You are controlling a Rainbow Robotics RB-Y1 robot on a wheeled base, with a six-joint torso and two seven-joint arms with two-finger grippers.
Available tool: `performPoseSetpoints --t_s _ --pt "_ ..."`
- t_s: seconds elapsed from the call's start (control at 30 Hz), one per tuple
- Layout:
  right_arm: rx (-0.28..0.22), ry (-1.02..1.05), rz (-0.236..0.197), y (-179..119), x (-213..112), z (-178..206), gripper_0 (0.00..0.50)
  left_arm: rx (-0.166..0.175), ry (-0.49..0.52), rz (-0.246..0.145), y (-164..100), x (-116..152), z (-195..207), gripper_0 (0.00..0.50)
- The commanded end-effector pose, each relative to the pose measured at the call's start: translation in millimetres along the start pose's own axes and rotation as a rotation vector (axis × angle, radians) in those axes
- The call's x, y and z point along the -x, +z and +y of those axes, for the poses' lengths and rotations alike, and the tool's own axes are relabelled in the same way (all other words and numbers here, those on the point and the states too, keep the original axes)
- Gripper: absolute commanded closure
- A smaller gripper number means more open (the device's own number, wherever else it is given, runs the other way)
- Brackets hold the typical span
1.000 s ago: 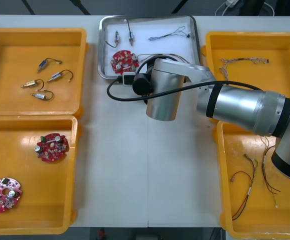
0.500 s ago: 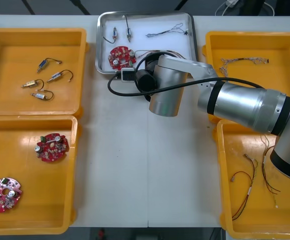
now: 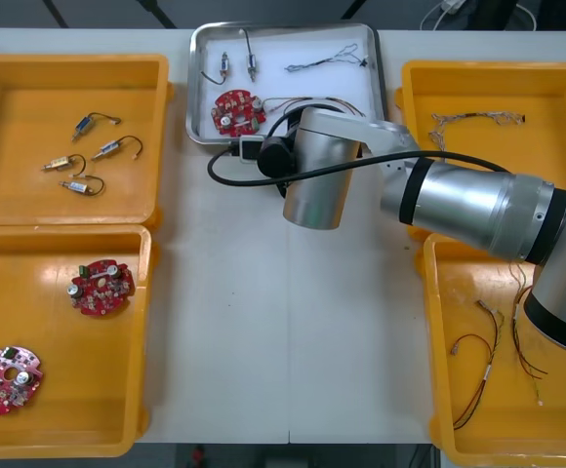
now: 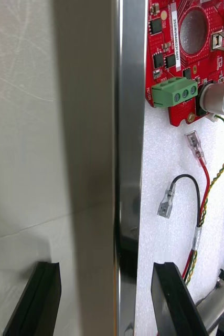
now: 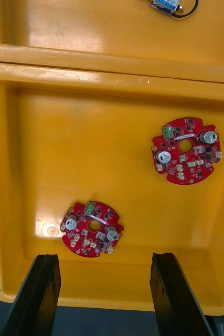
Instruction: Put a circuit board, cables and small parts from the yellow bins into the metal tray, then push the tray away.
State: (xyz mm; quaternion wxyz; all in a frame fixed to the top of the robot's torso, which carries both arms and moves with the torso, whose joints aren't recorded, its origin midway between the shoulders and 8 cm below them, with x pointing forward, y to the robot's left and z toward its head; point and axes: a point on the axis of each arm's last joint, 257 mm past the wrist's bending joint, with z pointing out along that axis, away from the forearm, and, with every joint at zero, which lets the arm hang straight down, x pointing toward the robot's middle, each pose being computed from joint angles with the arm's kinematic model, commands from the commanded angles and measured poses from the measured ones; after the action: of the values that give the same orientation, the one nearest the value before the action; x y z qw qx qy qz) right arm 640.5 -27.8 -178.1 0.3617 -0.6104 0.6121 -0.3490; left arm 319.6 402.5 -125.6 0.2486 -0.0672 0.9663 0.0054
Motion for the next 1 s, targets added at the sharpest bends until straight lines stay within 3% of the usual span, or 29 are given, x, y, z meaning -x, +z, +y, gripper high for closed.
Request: performPoseSetpoints --t_s 0.03,0.17,0.3,0.43,0.63,0.8,1.0 --pt "-0.019 0.006 -0.032 -27.3 22.6 -20.8 0.000 0.018 0.028 -0.023 -8.1 2.8 3.0 0.000" --pt "-0.026 0.002 -0.016 -48.4 18.2 -30.9 0.000 0.018 0.028 -0.023 -8.1 2.8 3.0 0.000" --pt "0.000 0.025 -0.021 -68.9 14.8 -36.5 0.000 0.018 0.028 -0.023 -8.1 2.8 3.0 0.000" --pt "0.062 0.068 -0.026 -96.4 7.8 -34.5 0.000 0.018 0.028 -0.023 -8.1 2.8 3.0 0.000" --pt "0.167 0.177 0.002 -130.0 -14.7 -22.1 0.000 0.018 0.028 -0.023 -8.1 2.8 3.0 0.000" --pt "0.234 0.319 0.044 -150.9 -39.6 -6.6 0.000 0.018 0.028 -0.023 -8.1 2.8 3.0 0.000" --pt "0.306 0.559 0.125 -174.2 -86.2 11.0 0.000 0.018 0.028 -0.023 -8.1 2.8 3.0 0.000"
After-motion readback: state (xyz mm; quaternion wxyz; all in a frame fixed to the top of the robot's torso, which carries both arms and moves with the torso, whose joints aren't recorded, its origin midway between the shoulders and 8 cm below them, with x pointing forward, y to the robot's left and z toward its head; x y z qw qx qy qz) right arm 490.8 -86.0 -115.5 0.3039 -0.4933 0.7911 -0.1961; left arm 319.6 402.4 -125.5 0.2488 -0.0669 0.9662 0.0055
